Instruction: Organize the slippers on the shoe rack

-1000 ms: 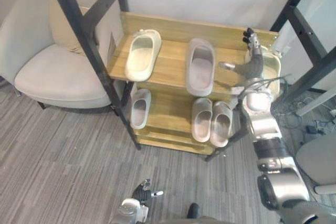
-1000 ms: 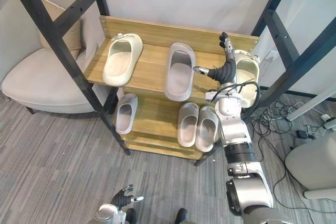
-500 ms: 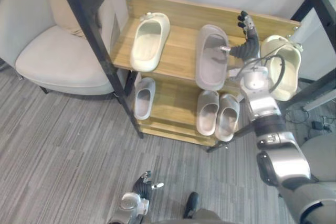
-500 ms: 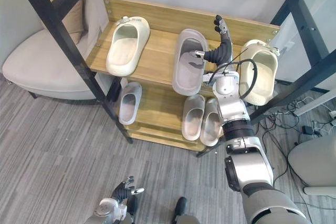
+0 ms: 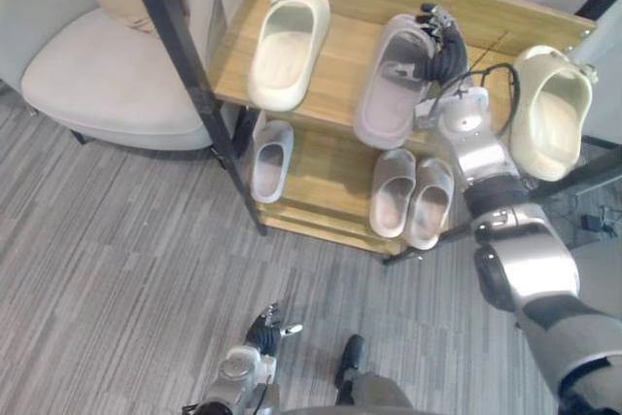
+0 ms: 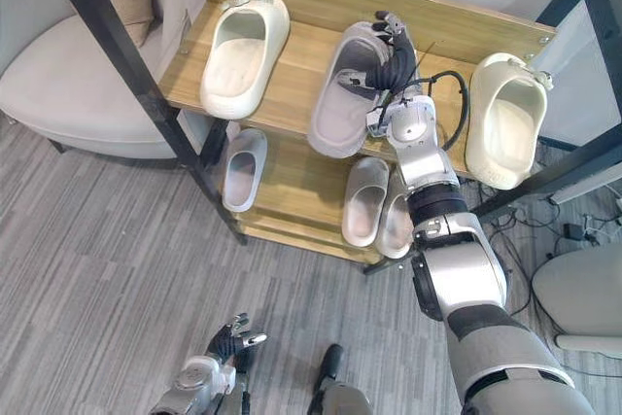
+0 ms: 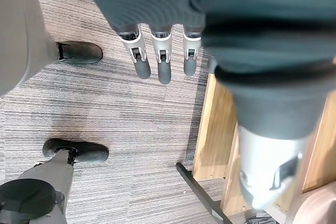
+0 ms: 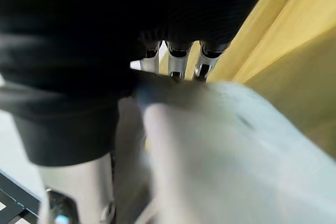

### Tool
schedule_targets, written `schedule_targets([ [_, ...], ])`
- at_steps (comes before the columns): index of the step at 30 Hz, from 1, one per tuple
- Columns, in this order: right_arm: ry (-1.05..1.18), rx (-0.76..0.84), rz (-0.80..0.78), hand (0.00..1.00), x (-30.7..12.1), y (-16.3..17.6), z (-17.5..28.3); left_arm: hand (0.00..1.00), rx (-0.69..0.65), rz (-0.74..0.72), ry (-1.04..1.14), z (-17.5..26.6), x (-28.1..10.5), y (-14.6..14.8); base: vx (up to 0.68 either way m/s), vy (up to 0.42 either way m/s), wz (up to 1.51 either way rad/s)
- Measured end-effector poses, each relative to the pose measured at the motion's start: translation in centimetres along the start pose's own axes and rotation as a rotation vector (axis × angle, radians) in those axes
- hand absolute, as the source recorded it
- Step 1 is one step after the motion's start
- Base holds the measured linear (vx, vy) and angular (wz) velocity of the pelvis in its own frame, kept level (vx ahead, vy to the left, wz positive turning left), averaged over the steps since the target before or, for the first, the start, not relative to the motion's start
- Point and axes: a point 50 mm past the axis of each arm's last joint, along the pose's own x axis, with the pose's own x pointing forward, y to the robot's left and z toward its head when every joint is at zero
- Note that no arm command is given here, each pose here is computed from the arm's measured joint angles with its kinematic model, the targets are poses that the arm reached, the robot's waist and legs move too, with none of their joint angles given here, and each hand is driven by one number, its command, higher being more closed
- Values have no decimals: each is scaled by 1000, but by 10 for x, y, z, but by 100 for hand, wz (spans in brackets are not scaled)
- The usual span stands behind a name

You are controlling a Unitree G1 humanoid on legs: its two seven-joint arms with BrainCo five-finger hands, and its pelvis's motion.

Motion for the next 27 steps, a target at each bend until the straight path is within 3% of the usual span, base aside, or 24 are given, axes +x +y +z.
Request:
schedule_targets([
  [14,-16,124,-23,100,4,-7,9,0,-2,5,-8,4,1,2,-2,-1,0],
  [27,-157,203,-4,100,-56,-1,-8,0,-12,13,9,-1,0,3,-6,2,-4],
])
